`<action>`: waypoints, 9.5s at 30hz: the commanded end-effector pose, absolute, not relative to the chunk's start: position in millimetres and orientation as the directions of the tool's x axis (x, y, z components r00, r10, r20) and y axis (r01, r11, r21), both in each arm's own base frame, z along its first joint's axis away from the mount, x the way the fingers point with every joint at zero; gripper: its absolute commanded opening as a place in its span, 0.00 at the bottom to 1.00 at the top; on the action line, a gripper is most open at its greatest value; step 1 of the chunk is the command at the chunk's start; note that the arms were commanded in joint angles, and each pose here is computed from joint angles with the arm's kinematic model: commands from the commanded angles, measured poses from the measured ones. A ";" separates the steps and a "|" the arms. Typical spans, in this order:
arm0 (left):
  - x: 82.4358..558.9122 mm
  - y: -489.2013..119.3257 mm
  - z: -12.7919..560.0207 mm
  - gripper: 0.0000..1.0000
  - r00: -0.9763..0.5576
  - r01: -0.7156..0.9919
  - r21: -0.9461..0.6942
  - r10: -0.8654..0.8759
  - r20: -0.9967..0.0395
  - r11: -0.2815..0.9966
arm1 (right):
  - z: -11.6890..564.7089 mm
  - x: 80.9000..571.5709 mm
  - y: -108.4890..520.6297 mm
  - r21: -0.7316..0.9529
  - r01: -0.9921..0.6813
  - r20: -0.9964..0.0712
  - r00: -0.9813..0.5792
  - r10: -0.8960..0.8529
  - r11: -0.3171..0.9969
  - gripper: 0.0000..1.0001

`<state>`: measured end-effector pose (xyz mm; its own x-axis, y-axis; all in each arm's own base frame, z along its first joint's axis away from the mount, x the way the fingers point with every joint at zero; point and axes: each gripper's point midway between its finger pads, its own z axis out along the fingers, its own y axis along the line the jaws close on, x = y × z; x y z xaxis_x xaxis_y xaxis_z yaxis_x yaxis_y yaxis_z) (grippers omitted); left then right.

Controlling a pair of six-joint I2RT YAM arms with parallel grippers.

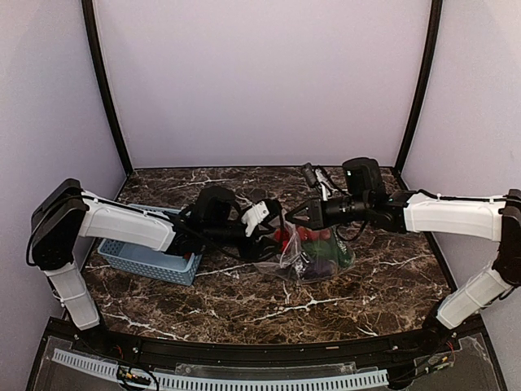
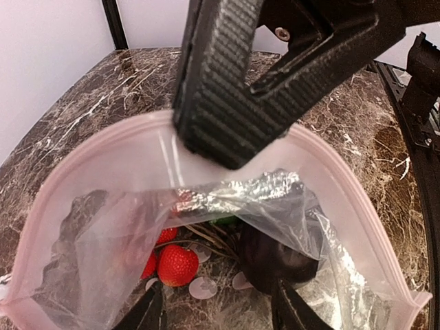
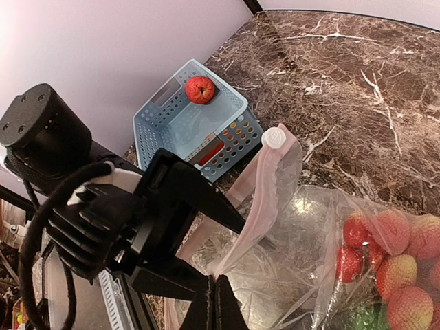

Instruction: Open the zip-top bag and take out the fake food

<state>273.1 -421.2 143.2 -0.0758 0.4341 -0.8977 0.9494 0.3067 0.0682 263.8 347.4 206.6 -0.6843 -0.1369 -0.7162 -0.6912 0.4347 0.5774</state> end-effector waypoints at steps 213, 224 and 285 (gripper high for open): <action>255.2 -393.4 95.3 0.50 -0.358 0.861 -0.165 0.342 -0.869 0.482 | 63.0 280.2 148.1 0.661 -0.221 -0.465 -0.871 0.160 0.717 0.00; 272.7 -426.7 80.3 0.52 -0.290 0.893 -0.132 0.326 -0.900 0.430 | 72.8 266.7 163.7 0.641 -0.253 -0.473 -0.874 0.114 0.724 0.38; 299.6 -461.2 36.5 0.18 -0.315 0.888 -0.102 0.433 -0.845 0.447 | 43.1 310.7 185.3 0.675 -0.274 -0.442 -0.894 0.078 0.685 0.00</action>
<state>313.9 -471.7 24.1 -0.2999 0.4310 -0.8510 0.8864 0.4557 -0.0815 317.7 189.8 45.8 -0.8867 0.0710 -0.4569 -0.2964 0.6711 0.6795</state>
